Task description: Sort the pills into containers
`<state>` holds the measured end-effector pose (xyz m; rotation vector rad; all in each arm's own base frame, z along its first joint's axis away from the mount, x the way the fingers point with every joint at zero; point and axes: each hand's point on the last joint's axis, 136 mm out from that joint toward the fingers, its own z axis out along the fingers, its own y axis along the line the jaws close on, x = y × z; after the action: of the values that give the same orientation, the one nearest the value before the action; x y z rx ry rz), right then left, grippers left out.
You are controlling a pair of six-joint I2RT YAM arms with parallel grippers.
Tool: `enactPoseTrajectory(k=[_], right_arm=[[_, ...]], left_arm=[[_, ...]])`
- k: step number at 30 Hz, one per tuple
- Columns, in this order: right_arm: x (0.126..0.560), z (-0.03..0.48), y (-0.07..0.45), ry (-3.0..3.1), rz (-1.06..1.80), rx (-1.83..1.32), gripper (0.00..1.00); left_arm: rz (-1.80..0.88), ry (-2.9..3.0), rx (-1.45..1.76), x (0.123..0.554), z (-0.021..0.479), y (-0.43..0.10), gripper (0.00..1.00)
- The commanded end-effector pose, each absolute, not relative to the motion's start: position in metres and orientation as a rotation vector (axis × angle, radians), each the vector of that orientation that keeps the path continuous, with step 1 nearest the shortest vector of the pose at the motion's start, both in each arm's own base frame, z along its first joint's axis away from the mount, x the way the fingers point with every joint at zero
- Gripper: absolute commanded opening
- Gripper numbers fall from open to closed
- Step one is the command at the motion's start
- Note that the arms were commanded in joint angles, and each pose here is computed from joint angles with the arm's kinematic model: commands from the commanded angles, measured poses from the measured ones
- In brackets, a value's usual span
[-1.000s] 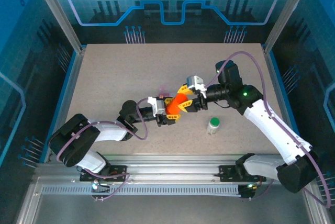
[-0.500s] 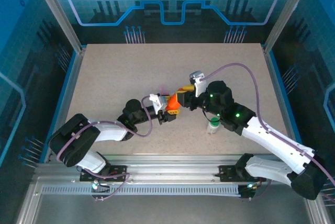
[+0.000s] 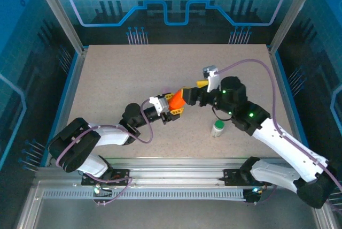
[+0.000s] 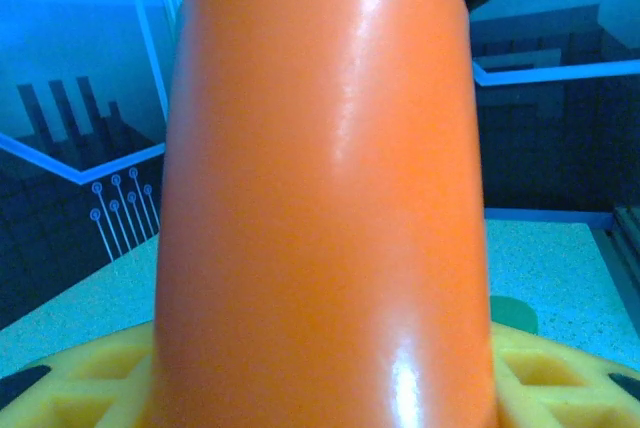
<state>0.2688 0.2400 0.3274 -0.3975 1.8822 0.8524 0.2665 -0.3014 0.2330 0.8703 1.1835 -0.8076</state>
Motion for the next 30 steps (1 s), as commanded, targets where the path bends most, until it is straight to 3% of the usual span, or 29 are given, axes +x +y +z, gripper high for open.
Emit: enactPoseTrajectory(k=[1,8,15,30], right_arm=[[0.231,0.356,0.253,1.643,1.024,-0.766,0.84],[0.2,0.353,0.253,1.402,1.007,-1.088,0.86],[0.195,0.344,0.261,1.319,1.01,-1.217,0.86],[0.2,0.33,0.265,1.329,0.986,-1.27,0.73]], left_arm=[[-0.876,1.056,0.903,0.246,0.256,-0.304,0.0],[-0.962,0.995,0.969,0.229,0.267,-0.31,0.0],[-1.001,0.974,0.991,0.22,0.271,-0.31,0.0],[-1.039,0.959,1.01,0.216,0.275,-0.313,0.0]])
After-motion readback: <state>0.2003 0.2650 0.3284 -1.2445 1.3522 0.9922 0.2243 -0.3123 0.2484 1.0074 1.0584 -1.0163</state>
